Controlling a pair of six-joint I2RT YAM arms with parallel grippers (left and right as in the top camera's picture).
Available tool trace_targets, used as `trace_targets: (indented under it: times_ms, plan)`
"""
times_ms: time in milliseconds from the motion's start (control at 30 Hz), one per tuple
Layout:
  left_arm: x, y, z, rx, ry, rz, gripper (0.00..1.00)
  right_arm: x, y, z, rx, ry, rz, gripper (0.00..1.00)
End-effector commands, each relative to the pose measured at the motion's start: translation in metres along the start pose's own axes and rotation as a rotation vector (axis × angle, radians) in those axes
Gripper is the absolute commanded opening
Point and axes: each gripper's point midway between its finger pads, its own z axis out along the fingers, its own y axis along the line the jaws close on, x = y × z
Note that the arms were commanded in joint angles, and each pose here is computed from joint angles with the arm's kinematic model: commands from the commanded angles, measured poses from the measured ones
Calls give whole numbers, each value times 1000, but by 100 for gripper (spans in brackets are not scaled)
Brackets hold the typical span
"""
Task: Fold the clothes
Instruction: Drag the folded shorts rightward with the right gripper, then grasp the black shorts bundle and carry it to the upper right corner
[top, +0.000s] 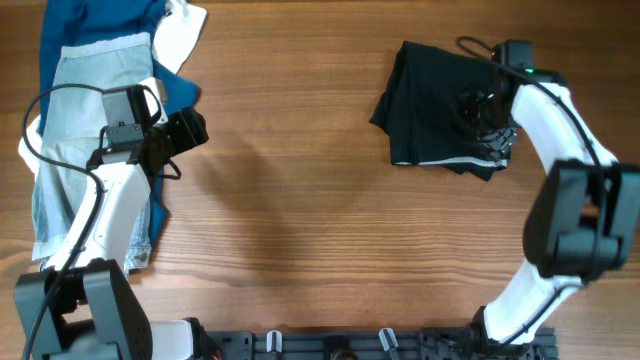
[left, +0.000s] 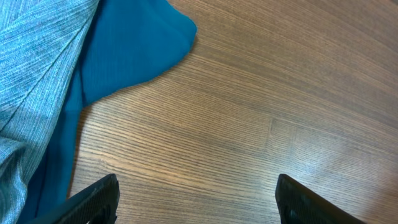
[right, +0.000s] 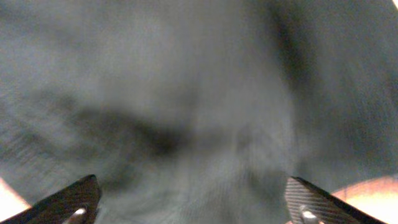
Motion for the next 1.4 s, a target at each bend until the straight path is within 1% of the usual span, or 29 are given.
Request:
trace_targets:
  times_ms: [0, 33, 133, 200, 267, 467, 567, 700, 833, 933, 967, 1000, 1033, 1100, 1133, 1167, 1200, 1233, 1367]
  plan:
    - [-2, -2, -2, 10, -8, 17, 80, 13, 15, -47, -93, 30, 360, 91]
    - [-2, -2, -2, 10, -8, 17, 80, 19, 9, -47, -63, 53, 449, 91]
    - [-2, -2, -2, 10, -8, 16, 81, 38, -2, -33, 25, 91, 599, 90]
    - [-2, -2, -2, 10, -8, 17, 81, 49, -7, -19, 62, 103, 679, 90]
    - [-2, -2, -2, 10, -8, 17, 80, 55, -7, -5, 64, 97, 713, 89]
    - [-2, -2, -2, 10, -8, 17, 81, 69, -5, 30, 24, 77, 711, 88]
    - [-2, -2, -2, 10, -8, 17, 81, 61, -5, 41, -13, 18, 697, 88]
    - [-1, -1, -2, 8, -2, 16, 81, 58, -10, 54, -31, -24, 693, 88]
    - [0, -1, -2, 8, 0, 15, 81, 48, -14, 79, -44, -80, 689, 88]
    - [0, -1, -2, 7, 3, 15, 81, 42, -12, 91, -52, -96, 667, 86]
    - [1, -1, -2, 7, 6, 14, 81, 39, -9, 100, -65, -103, 626, 82]
    - [2, -1, -2, 5, 9, 13, 80, 37, -8, 109, -68, -105, 594, 71]
    - [2, -1, -2, 5, 11, 13, 81, 37, -9, 115, -64, -104, 576, 64]
    - [4, 0, -2, 3, 16, 12, 80, 41, -14, 128, -43, -92, 549, 47]
    - [4, 0, -2, 3, 17, 12, 80, 42, -16, 134, -33, -88, 520, 25]
    - [4, 0, -2, 3, 17, 12, 80, 42, -17, 137, -31, -88, 491, 14]
    - [4, 0, -2, 3, 17, 12, 80, 40, -16, 139, -35, -91, 453, 10]
    - [4, 0, -2, 3, 17, 12, 80, 36, -13, 138, -50, -104, 389, 4]
    - [4, 0, -2, 3, 17, 12, 79, 19, 9, 128, -176, -109, 213, 4]
